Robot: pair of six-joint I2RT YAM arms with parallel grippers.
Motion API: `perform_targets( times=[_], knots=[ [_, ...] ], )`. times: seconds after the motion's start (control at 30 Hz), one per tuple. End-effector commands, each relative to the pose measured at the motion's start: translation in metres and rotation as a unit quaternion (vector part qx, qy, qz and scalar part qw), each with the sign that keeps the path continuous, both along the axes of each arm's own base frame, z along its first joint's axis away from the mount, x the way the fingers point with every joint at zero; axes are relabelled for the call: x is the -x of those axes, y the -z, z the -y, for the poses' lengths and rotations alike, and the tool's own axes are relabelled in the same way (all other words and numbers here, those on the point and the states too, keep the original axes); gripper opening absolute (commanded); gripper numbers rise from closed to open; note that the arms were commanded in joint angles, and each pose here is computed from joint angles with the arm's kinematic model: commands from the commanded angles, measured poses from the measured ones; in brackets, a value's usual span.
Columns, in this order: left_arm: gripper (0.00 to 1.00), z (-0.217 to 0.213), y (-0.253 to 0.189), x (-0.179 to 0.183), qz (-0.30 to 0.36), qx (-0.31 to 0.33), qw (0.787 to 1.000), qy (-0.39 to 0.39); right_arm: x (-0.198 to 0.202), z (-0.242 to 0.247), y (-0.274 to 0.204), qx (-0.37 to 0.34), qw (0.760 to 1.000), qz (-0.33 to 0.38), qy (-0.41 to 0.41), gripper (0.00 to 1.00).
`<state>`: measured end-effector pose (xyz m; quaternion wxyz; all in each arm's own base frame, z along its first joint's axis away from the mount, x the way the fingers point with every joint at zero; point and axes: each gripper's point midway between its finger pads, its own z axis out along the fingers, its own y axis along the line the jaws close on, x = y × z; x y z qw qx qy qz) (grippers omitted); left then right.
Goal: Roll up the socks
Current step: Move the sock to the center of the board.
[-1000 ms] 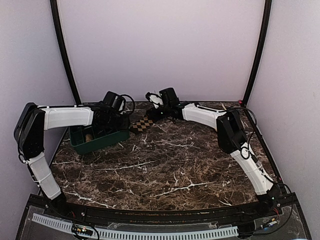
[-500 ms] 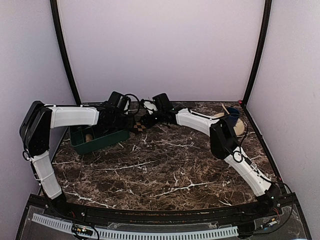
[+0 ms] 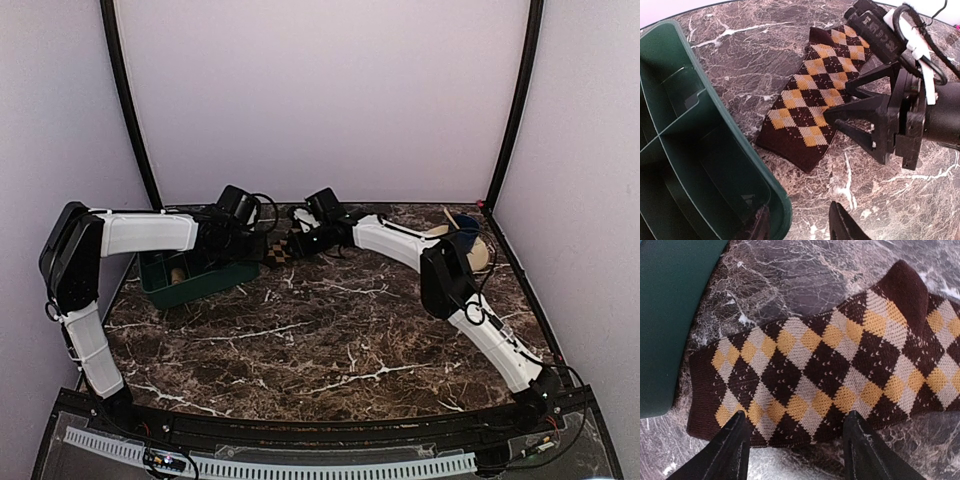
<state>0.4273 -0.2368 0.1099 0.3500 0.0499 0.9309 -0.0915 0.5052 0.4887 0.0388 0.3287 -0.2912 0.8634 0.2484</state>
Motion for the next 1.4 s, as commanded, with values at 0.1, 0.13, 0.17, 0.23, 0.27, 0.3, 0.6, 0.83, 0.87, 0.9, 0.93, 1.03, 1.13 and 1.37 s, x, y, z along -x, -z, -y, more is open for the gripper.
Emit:
perform_targets(
  times=[0.1,0.13,0.17,0.23,0.27,0.3,0.6,0.83,0.87,0.9,0.93,1.03,1.13,1.37],
  knots=[
    [0.44,0.0,-0.001,0.007,-0.013,-0.004,1.0,0.004,0.008,0.02,0.022,0.024,0.997,-0.067,0.036,0.53],
    [0.45,0.0,0.001,0.006,-0.014,-0.005,1.0,0.004,0.013,0.025,0.029,0.042,0.995,-0.078,0.038,0.51],
    [0.45,0.0,0.004,0.006,-0.017,-0.008,1.0,0.004,0.017,0.031,0.035,0.058,0.994,-0.085,0.04,0.49],
    [0.45,0.0,0.008,0.005,-0.022,-0.013,1.0,0.004,0.024,0.041,0.044,0.095,0.991,-0.087,0.04,0.45],
    [0.45,0.0,0.01,0.005,-0.025,-0.015,1.0,0.004,0.028,0.045,0.049,0.113,0.989,-0.088,0.039,0.45],
    [0.45,0.001,0.011,0.004,-0.026,-0.014,1.0,0.005,0.033,0.048,0.052,0.129,0.987,-0.089,0.037,0.44],
    [0.45,0.004,0.017,0.007,-0.038,-0.014,0.999,0.016,0.082,0.084,0.081,0.228,0.963,-0.143,0.023,0.36],
    [0.43,0.017,0.033,0.021,-0.064,-0.011,0.995,0.071,0.143,0.091,0.076,0.221,0.961,-0.166,0.002,0.35],
    [0.43,0.019,0.036,0.025,-0.066,-0.012,0.995,0.079,0.154,0.091,0.072,0.217,0.961,-0.169,-0.002,0.35],
    [0.43,0.02,0.038,0.028,-0.067,-0.015,0.994,0.085,0.166,0.09,0.07,0.214,0.961,-0.174,-0.009,0.35],
    [0.43,0.021,0.039,0.031,-0.068,-0.016,0.994,0.089,0.177,0.09,0.068,0.21,0.961,-0.18,-0.015,0.36],
    [0.43,0.02,0.041,0.042,-0.072,-0.013,0.993,0.089,0.214,0.091,0.06,0.196,0.962,-0.189,-0.034,0.36],
    [0.43,0.015,0.039,0.054,-0.069,-0.001,0.994,0.082,0.253,0.094,0.056,0.189,0.961,-0.194,-0.051,0.36],
    [0.43,0.017,0.019,0.082,-0.052,0.02,0.994,0.096,0.35,0.121,0.049,0.182,0.957,-0.21,-0.079,0.38]
  ],
)
